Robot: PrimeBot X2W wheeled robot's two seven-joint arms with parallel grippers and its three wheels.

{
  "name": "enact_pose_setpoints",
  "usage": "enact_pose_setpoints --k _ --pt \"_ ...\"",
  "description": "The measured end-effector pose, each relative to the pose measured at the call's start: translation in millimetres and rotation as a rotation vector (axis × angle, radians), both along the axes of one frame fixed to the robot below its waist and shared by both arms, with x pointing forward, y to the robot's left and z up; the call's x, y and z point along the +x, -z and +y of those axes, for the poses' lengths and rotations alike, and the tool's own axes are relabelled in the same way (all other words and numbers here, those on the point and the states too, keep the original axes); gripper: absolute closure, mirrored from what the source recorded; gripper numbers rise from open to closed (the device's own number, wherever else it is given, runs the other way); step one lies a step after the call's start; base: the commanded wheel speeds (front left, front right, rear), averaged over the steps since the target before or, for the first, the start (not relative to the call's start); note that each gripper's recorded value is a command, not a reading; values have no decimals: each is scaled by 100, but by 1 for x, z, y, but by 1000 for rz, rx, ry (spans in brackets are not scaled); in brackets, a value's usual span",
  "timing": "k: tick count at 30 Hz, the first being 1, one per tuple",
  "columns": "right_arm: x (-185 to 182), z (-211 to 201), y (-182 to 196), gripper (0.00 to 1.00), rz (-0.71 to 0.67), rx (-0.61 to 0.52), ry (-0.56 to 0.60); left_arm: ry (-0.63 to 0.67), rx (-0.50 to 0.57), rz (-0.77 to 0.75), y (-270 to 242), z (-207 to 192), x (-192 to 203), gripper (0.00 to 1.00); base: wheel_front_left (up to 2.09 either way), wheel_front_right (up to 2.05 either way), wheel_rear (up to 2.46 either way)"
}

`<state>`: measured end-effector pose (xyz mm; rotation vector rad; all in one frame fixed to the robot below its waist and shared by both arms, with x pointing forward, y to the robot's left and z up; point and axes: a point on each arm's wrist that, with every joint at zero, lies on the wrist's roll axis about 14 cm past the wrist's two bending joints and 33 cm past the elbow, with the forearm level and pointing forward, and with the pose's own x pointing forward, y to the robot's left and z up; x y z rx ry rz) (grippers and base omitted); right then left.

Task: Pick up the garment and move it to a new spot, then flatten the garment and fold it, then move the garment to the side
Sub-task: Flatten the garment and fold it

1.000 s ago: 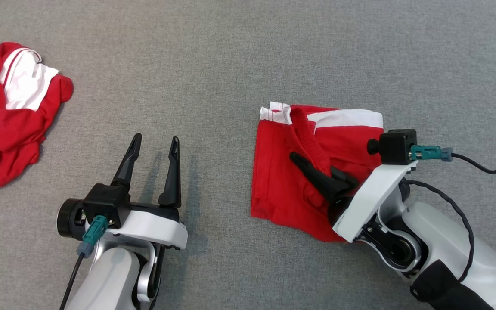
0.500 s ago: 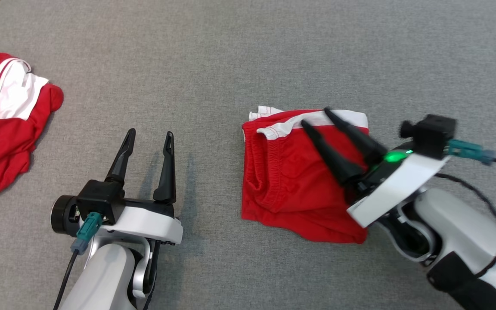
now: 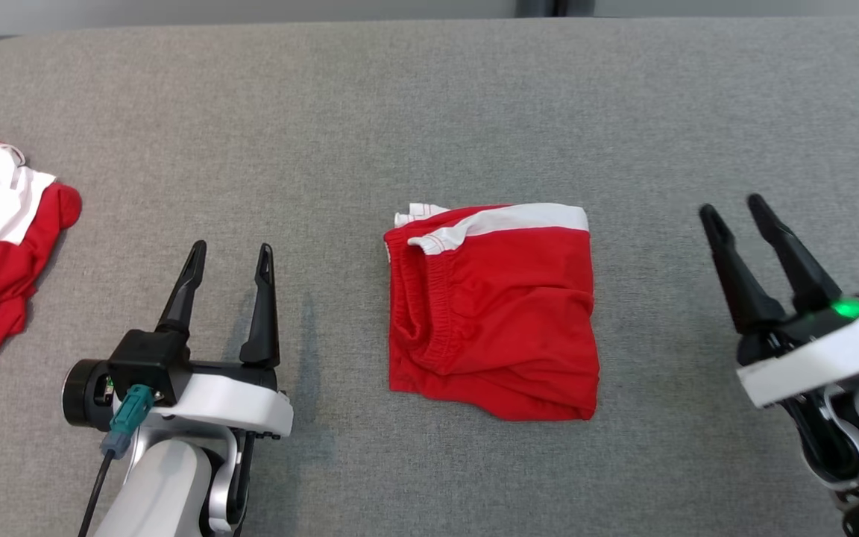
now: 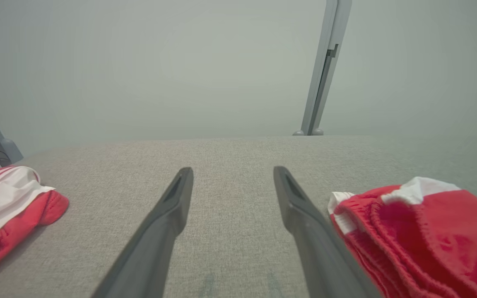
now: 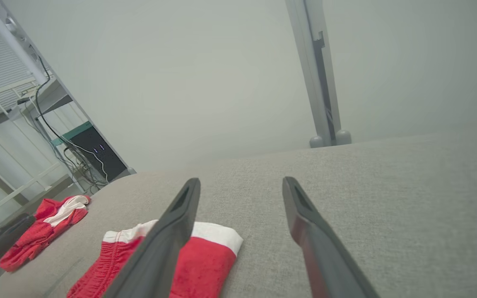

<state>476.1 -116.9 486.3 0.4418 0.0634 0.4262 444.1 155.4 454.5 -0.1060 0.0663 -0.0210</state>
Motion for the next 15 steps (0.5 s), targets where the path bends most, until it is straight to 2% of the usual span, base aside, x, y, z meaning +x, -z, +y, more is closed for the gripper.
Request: enact_pose_setpoints --k 4,15 --pt "-14 -35 1 0 -23 -70 103 5 1 -5 -3 -2 -4 0 0 0 0" --pt "-38 -65 -27 0 -144 -177 237 -9 0 -34 -18 4 -12 0 0 0 0"
